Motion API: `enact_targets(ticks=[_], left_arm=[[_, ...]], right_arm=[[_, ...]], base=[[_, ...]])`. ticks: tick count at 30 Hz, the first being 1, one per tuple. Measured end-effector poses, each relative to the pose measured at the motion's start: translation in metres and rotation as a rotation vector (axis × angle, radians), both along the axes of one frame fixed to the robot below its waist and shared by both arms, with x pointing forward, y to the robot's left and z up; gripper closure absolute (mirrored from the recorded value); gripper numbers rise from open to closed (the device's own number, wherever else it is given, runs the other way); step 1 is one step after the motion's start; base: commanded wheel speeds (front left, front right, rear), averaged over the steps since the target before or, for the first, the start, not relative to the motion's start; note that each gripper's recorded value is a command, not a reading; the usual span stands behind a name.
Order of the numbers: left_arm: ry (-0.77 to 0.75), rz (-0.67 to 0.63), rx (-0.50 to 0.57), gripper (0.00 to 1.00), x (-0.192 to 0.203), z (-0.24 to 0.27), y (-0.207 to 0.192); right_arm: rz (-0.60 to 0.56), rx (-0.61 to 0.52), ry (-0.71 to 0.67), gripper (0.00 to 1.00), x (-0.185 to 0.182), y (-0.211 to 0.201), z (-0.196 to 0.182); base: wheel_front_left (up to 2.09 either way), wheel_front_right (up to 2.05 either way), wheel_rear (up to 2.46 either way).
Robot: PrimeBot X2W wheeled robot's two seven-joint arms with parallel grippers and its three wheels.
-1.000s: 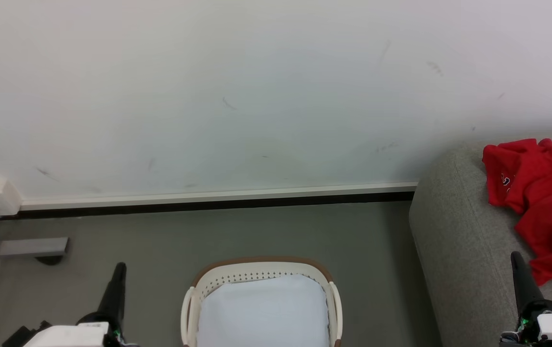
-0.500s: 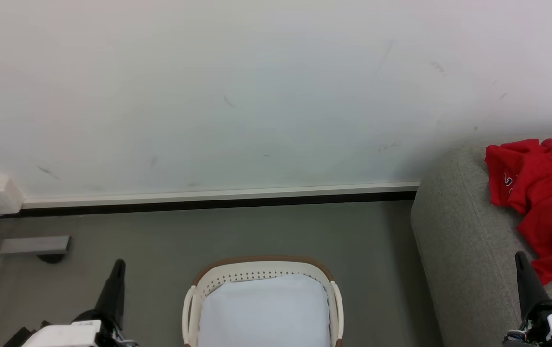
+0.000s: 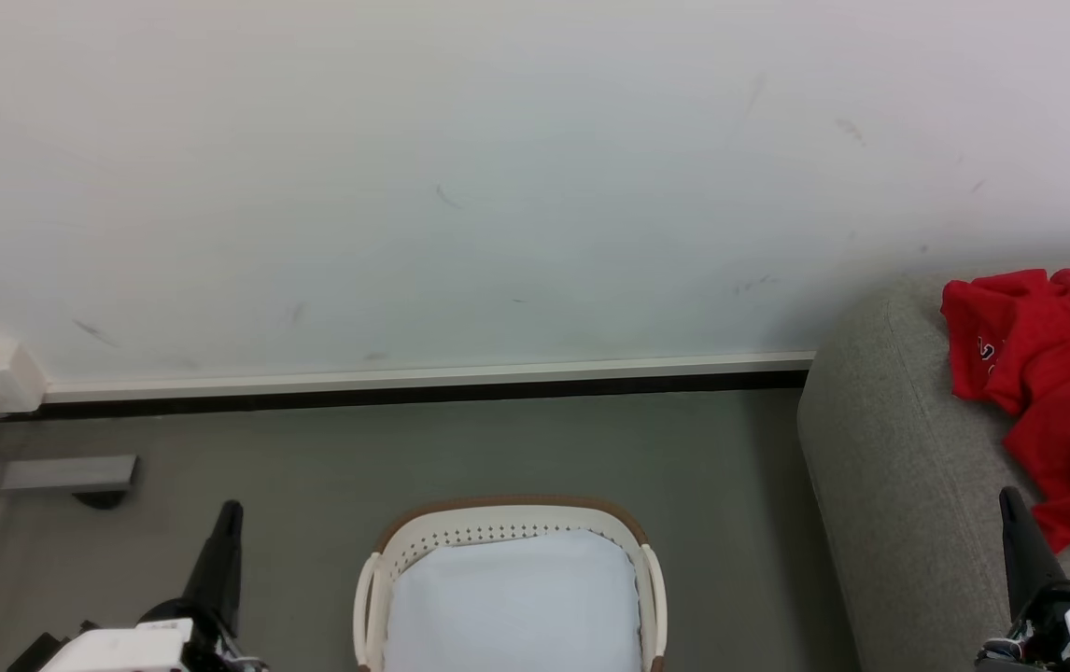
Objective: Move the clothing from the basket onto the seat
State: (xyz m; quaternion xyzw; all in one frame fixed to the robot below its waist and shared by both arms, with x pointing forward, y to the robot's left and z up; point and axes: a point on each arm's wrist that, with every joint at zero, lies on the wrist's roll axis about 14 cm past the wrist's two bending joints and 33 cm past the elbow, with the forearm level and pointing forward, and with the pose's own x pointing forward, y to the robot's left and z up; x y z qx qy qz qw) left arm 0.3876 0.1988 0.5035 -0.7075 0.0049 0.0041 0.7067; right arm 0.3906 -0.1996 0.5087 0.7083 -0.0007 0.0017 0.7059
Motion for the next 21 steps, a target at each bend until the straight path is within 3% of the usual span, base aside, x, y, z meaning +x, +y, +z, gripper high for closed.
enact_targets(ticks=[21], left_arm=[[0.000,0.000,0.000,1.00,0.0000,0.0001,0.0000]], right_arm=[[-0.001,0.001,0.000,1.00,-0.0001,-0.0001,-0.0001]], base=[[0.00,0.00,0.00]])
